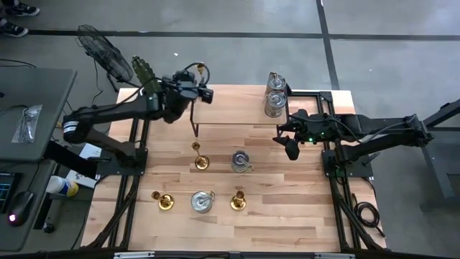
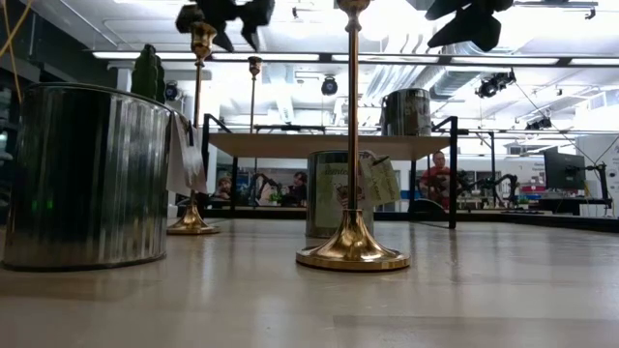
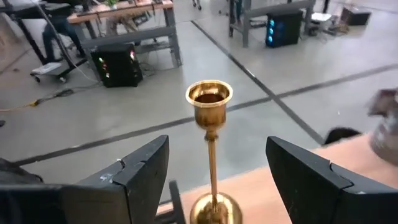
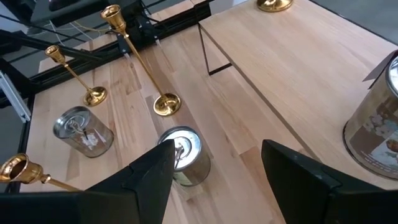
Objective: Pick & Place candle stick holders
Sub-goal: Align the gold candle holder with the other gold candle holder on the shelf
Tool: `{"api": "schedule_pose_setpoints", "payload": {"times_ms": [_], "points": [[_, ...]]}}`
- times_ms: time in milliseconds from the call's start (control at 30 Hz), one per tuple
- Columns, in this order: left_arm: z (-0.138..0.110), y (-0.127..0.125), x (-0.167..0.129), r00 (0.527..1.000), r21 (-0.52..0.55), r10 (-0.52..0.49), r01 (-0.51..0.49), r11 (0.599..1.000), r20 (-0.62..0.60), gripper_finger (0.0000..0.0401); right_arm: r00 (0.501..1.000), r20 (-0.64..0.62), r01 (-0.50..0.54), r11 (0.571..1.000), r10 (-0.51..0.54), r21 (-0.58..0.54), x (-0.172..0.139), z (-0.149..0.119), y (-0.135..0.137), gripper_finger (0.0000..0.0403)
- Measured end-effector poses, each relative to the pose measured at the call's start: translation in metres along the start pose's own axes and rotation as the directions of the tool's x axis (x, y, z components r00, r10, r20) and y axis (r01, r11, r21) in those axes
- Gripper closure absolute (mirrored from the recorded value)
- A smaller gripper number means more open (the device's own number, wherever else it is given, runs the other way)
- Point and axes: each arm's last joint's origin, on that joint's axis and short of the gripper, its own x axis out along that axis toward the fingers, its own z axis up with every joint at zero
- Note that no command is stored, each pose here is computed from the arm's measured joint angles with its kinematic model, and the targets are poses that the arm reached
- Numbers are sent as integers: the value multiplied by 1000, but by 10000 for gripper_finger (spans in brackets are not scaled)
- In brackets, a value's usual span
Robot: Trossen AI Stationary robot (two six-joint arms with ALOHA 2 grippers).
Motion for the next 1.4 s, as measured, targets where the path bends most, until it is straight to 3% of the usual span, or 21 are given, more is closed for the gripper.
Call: {"api": "schedule_pose_setpoints", "payload": {"times_ms": [200,333,567,800,1100,1400], "points": [[4,12,-31,990,27,-132,134,991,-39,136,1000,-7,3,1000,-3,4,0,-1,0,169],[3,19,-50,963,74,-254,261,962,-92,136,1000,-6,5,1000,-5,2,0,-1,0,169],[-7,35,-80,875,221,-415,469,855,-248,136,1000,-5,6,1000,-6,1,0,-1,0,169],[-16,57,-103,742,195,-524,637,746,-419,136,1000,-5,6,1000,-6,1,0,-1,0,169],[-29,66,-117,574,141,-554,760,634,-603,137,1000,-5,6,1000,-6,5,0,-1,0,169],[-73,56,-116,534,160,-502,777,609,-680,137,1000,-6,5,1000,-5,8,0,-1,0,169]]}}
